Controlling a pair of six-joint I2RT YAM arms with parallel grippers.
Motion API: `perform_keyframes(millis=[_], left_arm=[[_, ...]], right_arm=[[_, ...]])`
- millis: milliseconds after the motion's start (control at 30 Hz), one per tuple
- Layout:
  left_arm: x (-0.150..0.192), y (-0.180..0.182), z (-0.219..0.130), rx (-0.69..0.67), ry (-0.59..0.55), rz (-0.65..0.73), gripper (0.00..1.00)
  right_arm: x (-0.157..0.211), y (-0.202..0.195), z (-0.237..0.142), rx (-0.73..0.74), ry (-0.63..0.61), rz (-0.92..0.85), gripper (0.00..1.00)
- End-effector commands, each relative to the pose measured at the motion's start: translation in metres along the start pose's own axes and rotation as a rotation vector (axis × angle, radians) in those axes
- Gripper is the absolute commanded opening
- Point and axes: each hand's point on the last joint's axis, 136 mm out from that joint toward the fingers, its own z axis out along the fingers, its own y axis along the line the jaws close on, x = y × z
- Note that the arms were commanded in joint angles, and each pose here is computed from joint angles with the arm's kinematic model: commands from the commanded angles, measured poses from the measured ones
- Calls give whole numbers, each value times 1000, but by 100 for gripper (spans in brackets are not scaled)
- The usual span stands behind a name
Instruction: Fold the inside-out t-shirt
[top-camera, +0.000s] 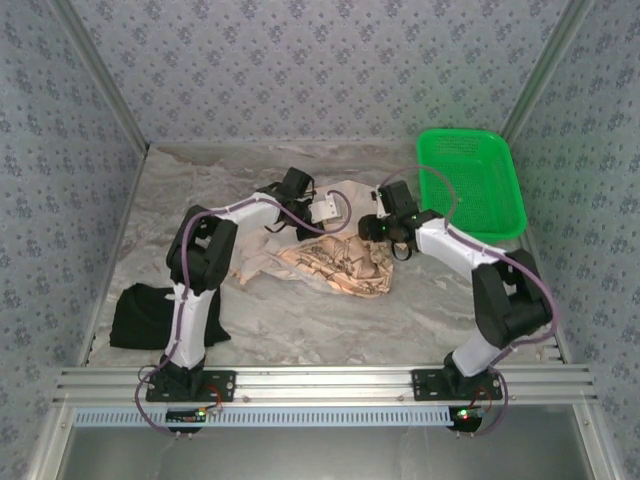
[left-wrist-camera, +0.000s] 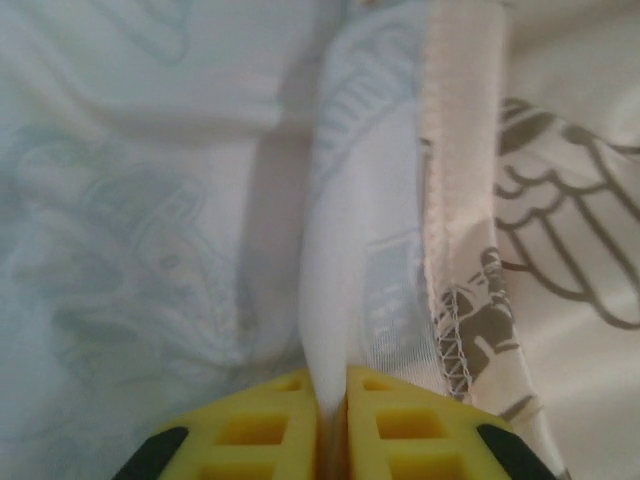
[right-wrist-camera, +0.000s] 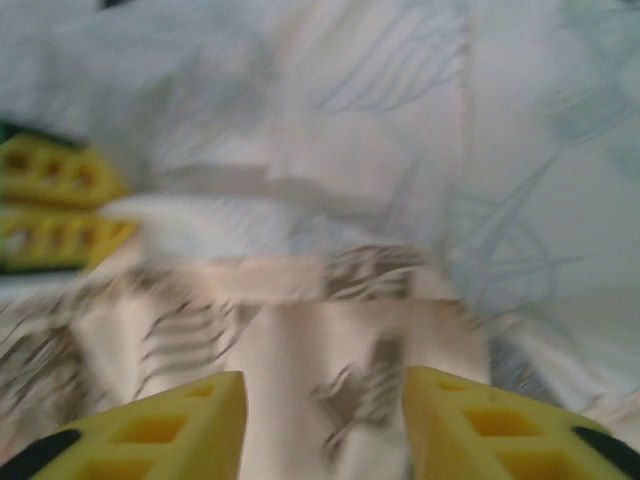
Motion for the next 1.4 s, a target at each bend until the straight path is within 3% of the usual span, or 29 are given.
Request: perform_keyframes(millis=[0,133,267,333,367,400,533,567,633,733,833,933,1033,1133,1300,1367], left_arm=[[8,19,-13,-63,10,-119,13],[14,48,-30,-124,-21,-349,22],[21,79,-64,-144,-174,-701,42],[26,84,-82,-166,-244,-810,50],[26,84,-93,-184,-280,-829,64],[23,84,-104,-215,-311,-839,71],[12,65,-136,-216,-371,-873,69],[1,51,-138,-155,-394,-856,69],[-15,17,-132,-52,-380,-787,68],[-23,-35,-107,48,-272,-692,68],[-17,-60,-79,105,-207,-710,68],[-10,-70,-61,101,-128,-707,68],[-3,-71,-51,63,-54,-685,65],[12,-54,-45,-34,-6,-706,41],[24,-19,-51,-127,-42,-793,3],[34,2,-63,-167,-94,-895,0]], right_arm=[[17,48,-30,-130,10,-158,52],[48,81,-28,-230,85,-222,53],[80,81,-13,-241,194,-183,50],[94,82,-8,-253,225,-158,50],[102,83,-5,-263,246,-149,51],[108,84,-2,-269,268,-149,51],[124,77,13,-226,328,-155,49],[127,77,15,-230,337,-156,43],[127,79,15,-253,341,-158,22],[125,90,3,-336,306,-179,4],[120,106,-18,-459,228,-256,0],[104,114,-40,-491,112,-355,0],[72,113,-66,-464,-41,-421,0],[46,112,-94,-457,-160,-454,0],[51,118,-116,-385,-244,-656,0],[61,126,-119,-358,-278,-758,0]])
